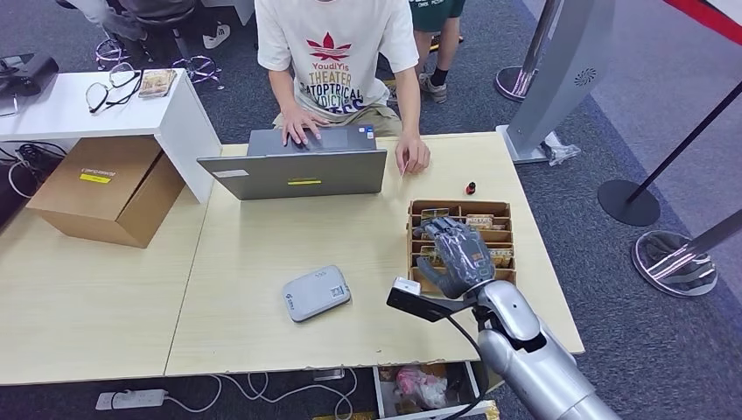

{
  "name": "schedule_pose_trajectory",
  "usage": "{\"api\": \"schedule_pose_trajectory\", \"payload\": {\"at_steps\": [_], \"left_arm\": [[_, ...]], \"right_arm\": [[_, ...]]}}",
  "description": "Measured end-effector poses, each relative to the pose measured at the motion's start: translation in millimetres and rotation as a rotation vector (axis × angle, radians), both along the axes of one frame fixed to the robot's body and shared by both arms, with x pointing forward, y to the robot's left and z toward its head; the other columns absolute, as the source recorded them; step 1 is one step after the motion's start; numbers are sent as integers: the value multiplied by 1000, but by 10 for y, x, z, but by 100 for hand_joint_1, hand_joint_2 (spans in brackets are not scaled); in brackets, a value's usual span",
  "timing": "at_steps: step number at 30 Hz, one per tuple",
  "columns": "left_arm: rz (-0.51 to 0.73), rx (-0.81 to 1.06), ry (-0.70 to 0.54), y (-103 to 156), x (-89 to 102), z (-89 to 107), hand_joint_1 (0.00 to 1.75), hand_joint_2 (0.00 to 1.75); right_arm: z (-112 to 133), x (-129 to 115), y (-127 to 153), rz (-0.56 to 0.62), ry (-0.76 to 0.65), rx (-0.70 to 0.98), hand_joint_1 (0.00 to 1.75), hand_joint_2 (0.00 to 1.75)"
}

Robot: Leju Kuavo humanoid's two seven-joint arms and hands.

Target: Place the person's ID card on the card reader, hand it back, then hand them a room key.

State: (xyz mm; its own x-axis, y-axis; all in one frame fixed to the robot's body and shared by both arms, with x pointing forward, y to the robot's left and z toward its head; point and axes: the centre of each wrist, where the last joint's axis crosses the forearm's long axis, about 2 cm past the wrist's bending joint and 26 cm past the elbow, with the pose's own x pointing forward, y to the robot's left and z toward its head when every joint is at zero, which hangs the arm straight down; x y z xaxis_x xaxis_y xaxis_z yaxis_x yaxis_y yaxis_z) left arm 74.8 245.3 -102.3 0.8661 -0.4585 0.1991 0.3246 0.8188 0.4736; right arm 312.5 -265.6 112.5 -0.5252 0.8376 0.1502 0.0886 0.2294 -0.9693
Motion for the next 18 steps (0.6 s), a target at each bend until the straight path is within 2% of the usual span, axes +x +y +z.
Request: {"api": "schedule_pose_trajectory", "payload": {"at_steps": [11, 18], "left_arm": [[14, 4, 0, 5, -2, 0, 0, 0], [15, 4, -3, 6, -4, 0, 0, 0]], "right_arm": [[-45, 174, -121, -39, 27, -52, 86, 175], [-52, 209, -137, -46, 35, -60, 74, 175]]}}
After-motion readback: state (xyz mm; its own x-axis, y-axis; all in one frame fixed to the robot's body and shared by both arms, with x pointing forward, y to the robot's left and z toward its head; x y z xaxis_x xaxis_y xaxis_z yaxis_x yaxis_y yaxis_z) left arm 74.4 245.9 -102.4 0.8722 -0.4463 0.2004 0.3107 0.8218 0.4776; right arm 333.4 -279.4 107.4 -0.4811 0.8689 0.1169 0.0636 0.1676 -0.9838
